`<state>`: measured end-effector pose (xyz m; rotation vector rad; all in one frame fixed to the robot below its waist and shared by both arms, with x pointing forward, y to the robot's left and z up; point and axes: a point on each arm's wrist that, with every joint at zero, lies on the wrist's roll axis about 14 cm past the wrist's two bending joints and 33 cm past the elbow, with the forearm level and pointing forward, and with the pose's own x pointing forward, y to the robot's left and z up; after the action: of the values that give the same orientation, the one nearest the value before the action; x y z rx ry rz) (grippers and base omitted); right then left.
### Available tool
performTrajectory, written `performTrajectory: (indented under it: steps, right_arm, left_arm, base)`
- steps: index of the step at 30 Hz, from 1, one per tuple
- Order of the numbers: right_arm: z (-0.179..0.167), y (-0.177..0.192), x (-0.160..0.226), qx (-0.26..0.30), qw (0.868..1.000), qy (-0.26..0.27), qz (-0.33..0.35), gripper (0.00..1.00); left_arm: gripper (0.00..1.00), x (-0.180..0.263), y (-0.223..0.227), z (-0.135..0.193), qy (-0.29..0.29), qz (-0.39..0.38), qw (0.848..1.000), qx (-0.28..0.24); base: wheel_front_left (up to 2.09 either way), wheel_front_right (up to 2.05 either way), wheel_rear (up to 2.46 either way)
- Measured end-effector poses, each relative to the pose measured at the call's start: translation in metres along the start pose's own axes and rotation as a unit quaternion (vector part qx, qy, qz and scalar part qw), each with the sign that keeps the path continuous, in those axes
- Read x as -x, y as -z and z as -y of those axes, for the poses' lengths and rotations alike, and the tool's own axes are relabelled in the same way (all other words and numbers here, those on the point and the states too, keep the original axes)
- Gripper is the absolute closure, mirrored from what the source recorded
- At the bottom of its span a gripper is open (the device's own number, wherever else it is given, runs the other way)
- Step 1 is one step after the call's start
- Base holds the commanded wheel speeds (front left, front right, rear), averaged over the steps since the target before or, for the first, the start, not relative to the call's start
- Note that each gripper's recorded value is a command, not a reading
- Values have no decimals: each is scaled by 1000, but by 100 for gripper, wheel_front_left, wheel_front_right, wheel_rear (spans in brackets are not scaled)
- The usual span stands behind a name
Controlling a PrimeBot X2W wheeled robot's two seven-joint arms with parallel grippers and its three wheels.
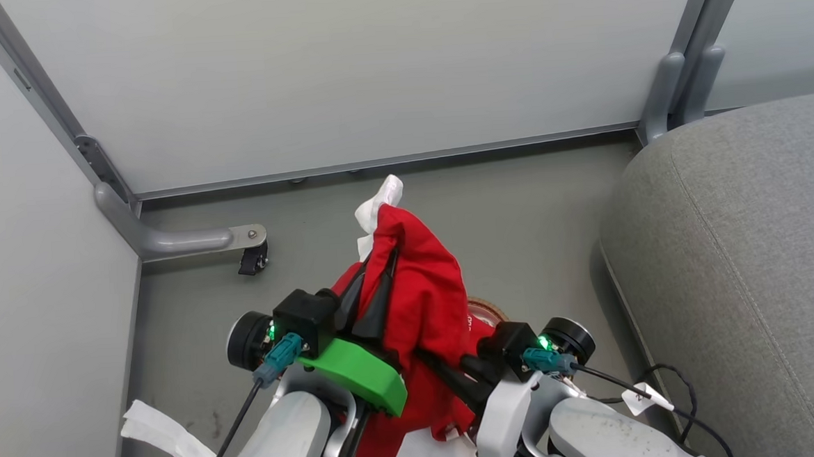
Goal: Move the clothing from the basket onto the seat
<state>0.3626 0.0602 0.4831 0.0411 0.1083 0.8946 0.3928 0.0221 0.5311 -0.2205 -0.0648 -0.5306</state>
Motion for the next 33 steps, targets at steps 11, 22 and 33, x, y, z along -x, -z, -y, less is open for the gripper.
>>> performTrajectory:
  steps: [11,22,33]
  right_arm:
    - [14,-13,14,-1,999,32,29,100]
    - [55,-23,70,-1,990,132,59,100]
    - [97,-28,150,-3,959,271,82,100]
  left_arm:
    - [0,-10,7,3,5,-8,1000,-13]
    - [0,-36,36,27,53,-39,998,-13]
    - [0,-58,68,100,162,-73,984,8]
  base:
    - [0,0,0]
    - [0,0,0]
    - [0,0,0]
